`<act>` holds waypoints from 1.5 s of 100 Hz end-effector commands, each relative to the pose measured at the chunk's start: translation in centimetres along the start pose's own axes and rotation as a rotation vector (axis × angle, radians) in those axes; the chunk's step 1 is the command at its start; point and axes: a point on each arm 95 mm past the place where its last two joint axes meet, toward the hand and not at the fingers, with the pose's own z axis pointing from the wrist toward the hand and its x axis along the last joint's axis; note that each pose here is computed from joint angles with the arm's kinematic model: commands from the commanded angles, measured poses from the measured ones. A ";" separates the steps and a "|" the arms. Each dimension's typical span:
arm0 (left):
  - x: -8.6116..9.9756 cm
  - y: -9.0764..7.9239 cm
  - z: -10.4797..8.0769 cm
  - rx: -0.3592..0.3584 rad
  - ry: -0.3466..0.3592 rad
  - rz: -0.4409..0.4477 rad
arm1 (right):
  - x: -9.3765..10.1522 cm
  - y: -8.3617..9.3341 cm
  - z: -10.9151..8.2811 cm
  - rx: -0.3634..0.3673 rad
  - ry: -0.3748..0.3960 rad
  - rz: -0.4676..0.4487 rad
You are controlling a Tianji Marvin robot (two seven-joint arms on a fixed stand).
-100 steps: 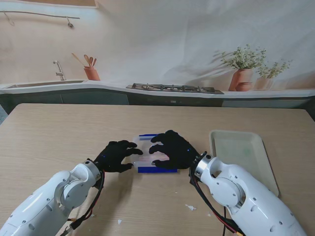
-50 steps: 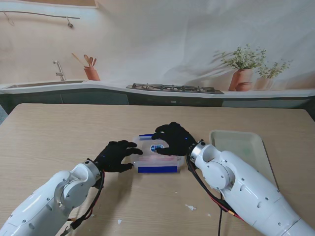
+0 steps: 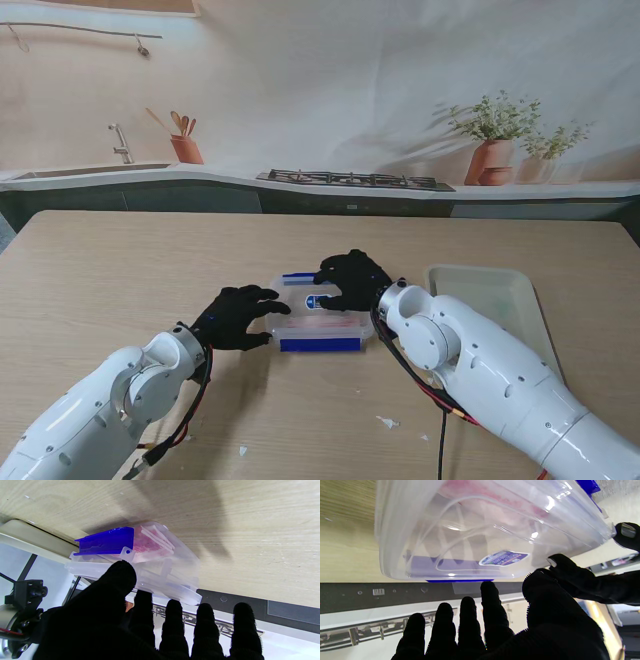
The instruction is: Separate the bacon slices onto the tray
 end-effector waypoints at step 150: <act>-0.5 2.1 -0.4 -0.074 -0.026 0.002 | -1.1 -1.1 2.5 0.013 -0.086 -0.097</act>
